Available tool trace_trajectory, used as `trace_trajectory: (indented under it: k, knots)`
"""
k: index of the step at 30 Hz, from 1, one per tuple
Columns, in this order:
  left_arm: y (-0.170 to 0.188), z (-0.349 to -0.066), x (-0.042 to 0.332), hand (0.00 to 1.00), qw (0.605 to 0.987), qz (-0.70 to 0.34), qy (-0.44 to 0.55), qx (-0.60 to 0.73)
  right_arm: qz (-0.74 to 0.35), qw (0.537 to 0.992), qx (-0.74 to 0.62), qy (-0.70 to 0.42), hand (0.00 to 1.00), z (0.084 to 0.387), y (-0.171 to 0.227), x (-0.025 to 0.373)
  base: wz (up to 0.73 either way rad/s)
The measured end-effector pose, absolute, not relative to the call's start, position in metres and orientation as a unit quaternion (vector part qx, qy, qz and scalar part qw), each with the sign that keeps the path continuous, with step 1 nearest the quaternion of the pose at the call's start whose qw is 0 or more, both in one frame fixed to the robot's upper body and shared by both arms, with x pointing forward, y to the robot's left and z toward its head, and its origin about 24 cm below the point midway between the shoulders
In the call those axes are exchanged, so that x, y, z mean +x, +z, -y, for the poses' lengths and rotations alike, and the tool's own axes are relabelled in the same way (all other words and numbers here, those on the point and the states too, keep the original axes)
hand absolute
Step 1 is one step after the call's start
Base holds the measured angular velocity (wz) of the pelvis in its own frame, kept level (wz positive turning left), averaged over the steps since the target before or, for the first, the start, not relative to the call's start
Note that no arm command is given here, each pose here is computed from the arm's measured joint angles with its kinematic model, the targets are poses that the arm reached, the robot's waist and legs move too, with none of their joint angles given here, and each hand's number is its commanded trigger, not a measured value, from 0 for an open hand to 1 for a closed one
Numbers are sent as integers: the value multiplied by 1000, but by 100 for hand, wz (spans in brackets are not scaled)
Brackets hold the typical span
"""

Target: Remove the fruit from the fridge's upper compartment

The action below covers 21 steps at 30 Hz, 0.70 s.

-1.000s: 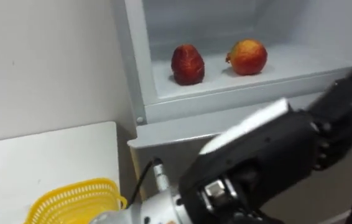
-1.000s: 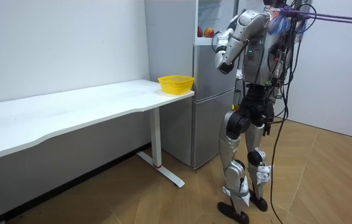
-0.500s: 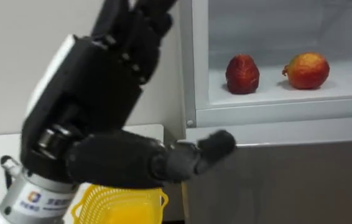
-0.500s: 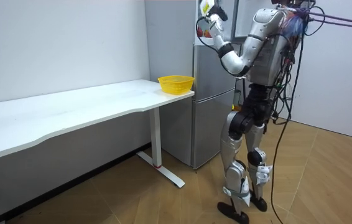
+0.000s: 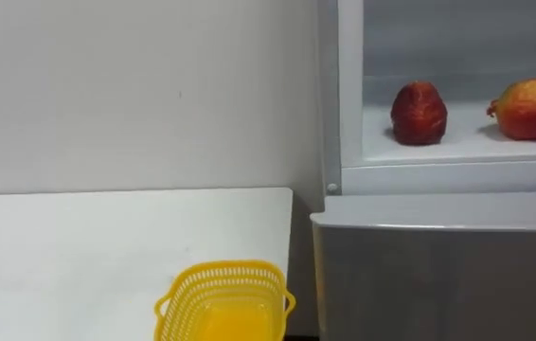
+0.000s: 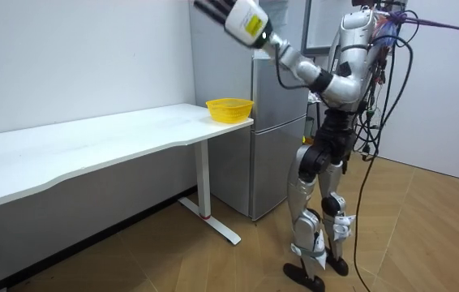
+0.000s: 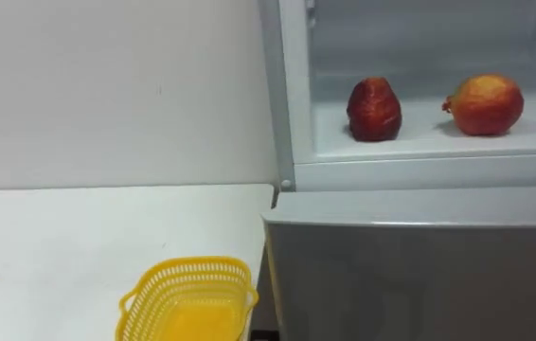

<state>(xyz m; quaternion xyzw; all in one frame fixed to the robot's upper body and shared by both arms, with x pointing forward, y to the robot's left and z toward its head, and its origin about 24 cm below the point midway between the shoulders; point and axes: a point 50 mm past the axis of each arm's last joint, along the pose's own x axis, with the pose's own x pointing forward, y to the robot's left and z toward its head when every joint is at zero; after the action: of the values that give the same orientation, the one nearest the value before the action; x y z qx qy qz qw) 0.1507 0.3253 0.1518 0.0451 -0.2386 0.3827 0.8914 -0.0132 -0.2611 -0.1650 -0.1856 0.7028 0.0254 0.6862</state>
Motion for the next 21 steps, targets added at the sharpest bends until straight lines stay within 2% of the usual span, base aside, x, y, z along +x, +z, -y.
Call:
trace_trajectory:
  k: [4, 9, 14, 21]
  knots:
    - [117, -344, 139, 0, 867, 162, 470, 30, -695, 694, -187, 27, 0, 262, -165, -6, 3]
    - [50, -358, 122, 0, 840, 26, 540, -36, -689, 700, -185, 24, 0, 260, -165, -3, -4]
    - [-30, -345, 94, 0, 791, -145, 590, -73, -700, 689, -185, 27, 0, 259, -165, -6, -1]
    - [-92, -318, 65, 0, 742, -293, 590, -125, -696, 695, -178, 35, 0, 256, -166, 0, 0]
